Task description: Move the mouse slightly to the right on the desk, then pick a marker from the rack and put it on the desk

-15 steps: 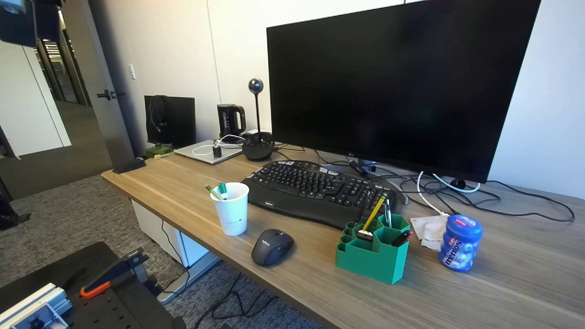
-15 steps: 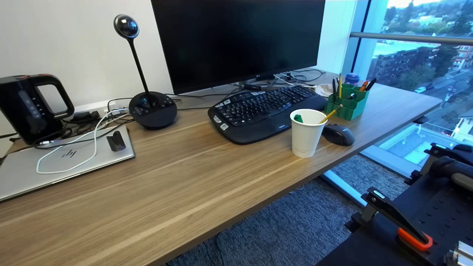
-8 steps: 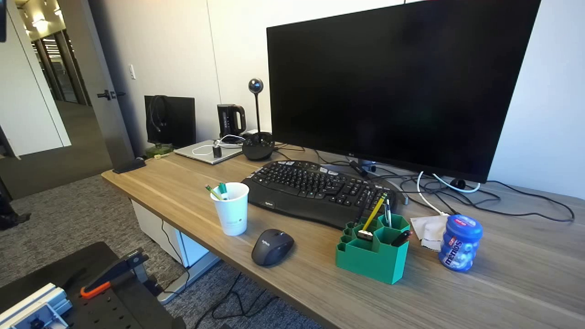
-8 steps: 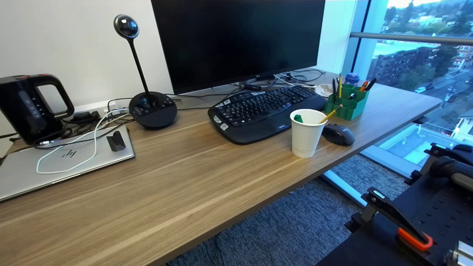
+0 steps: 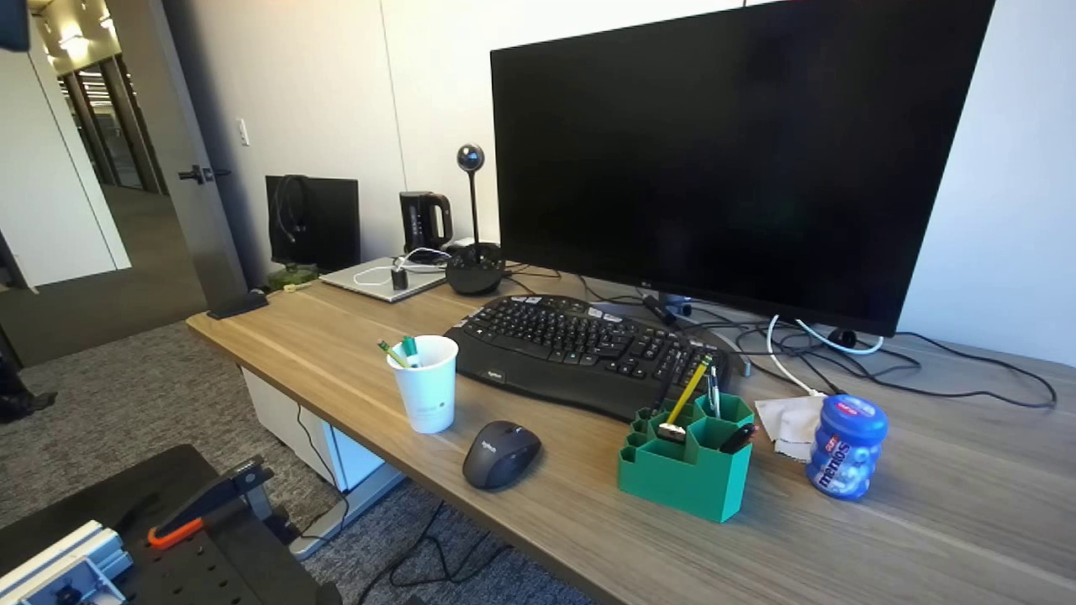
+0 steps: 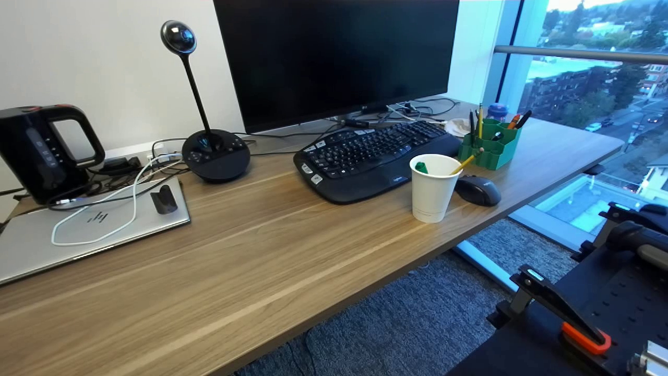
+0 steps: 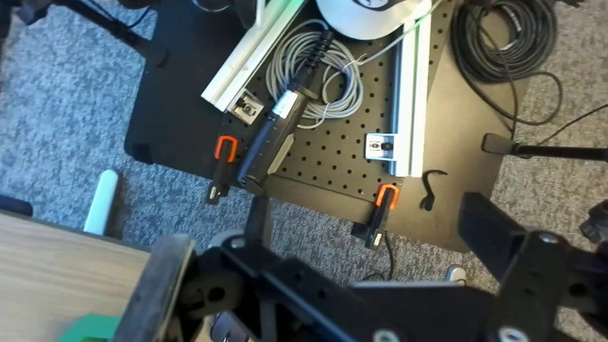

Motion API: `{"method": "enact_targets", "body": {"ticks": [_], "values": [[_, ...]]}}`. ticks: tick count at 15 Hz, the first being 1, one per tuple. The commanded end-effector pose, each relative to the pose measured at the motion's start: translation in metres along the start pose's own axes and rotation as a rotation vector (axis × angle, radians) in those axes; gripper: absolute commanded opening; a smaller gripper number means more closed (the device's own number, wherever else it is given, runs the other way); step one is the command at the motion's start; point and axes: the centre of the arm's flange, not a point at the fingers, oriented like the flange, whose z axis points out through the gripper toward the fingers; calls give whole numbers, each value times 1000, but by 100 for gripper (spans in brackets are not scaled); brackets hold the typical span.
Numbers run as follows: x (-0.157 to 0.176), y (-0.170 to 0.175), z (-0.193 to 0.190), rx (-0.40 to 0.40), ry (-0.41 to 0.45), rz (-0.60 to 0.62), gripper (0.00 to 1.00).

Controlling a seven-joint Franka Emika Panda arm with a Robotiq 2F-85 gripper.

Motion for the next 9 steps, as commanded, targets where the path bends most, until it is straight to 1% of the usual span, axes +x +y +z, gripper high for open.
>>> {"method": "enact_targets", "body": {"ticks": [1,2,3,5,9], "values": [[-9,0,0,-128,134,-56,100],[-9,0,-2,-143,188,-42,100],[-7,-1,-3,-143,244,-13,100],[-5,-7,-3,-132,330,66,100],[-2,-12,-1,-111,400,243,100]]}}
